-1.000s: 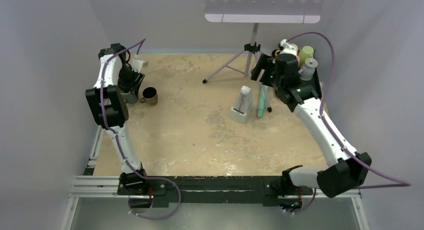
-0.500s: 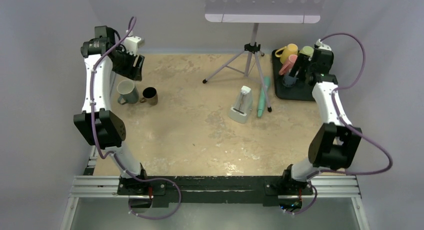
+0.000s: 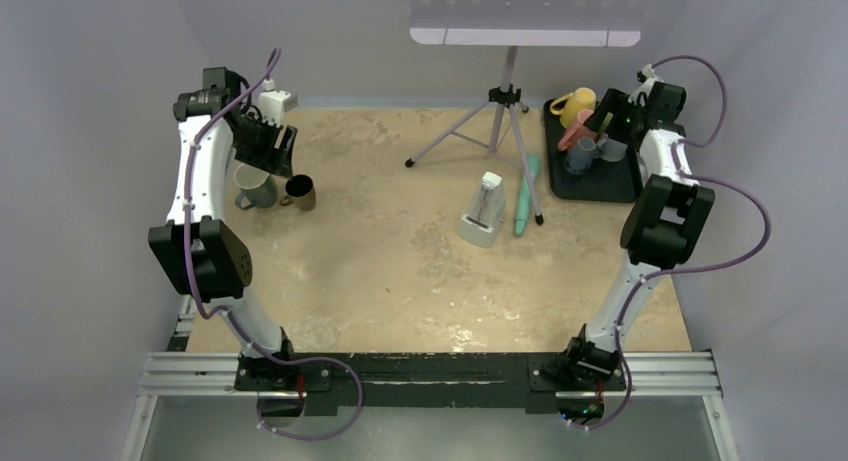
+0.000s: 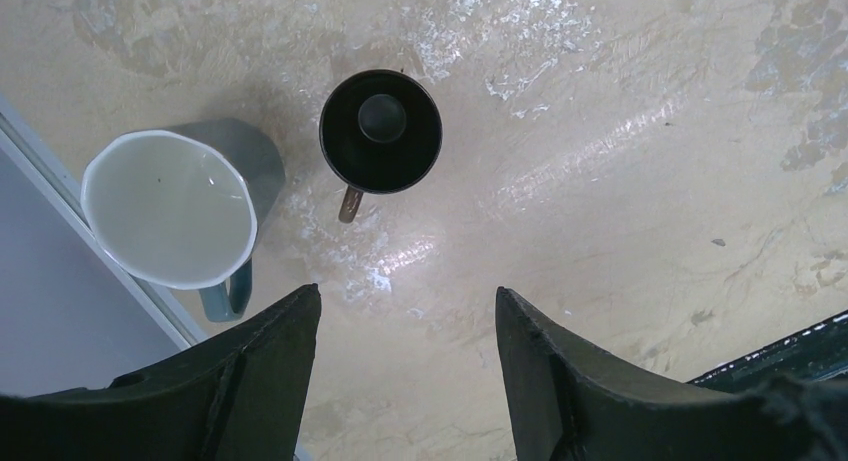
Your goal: Turn the mug right side up
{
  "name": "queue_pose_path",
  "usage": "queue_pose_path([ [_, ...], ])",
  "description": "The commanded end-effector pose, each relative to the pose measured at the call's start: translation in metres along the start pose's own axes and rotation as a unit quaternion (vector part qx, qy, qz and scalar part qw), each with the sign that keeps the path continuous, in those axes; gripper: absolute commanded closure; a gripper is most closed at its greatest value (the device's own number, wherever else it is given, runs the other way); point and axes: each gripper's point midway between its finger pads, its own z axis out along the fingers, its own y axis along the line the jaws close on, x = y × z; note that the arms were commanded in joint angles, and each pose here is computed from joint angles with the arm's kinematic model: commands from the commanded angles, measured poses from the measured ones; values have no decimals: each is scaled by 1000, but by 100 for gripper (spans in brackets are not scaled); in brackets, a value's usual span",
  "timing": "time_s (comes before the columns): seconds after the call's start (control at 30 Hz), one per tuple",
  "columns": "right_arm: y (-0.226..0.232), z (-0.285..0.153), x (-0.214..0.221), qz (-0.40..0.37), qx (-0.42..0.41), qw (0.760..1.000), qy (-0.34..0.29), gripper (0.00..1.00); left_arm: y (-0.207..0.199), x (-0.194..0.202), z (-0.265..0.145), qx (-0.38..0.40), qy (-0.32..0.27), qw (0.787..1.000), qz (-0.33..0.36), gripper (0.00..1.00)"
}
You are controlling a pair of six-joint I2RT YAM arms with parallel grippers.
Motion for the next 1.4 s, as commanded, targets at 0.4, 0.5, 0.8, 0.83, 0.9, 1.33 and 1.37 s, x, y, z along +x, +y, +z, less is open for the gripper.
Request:
queue_pose_path([
  [0.4,12,32,18,50,-63,996,26,19,9,-5,-6,-32,-1,999,-4,32],
  [0.5,13,16,30,62,-50,996,35,19,11,-7,-6,-34,-3,999,-4,32],
  [0.8,18,-34,57,49,-28,998,34,19,11,-8,-3,-27,0,1000,0,32],
  [0.83,14,-39,55,36,-16,999,30,19,12,-8,-3,-27,1,1000,2,32],
  [0.9,8,-49,54,14,13,1000,25,19,11,-7,-1,-26,3,1000,4,31],
  [1.33,-19,-37,114,-131,126,978,100,34,6,-15,-4,-14,-15,1000,1,31],
  [1.37,-16,-33,112,-139,126,977,97,34,6,-15,-5,-14,-15,1000,0,32],
])
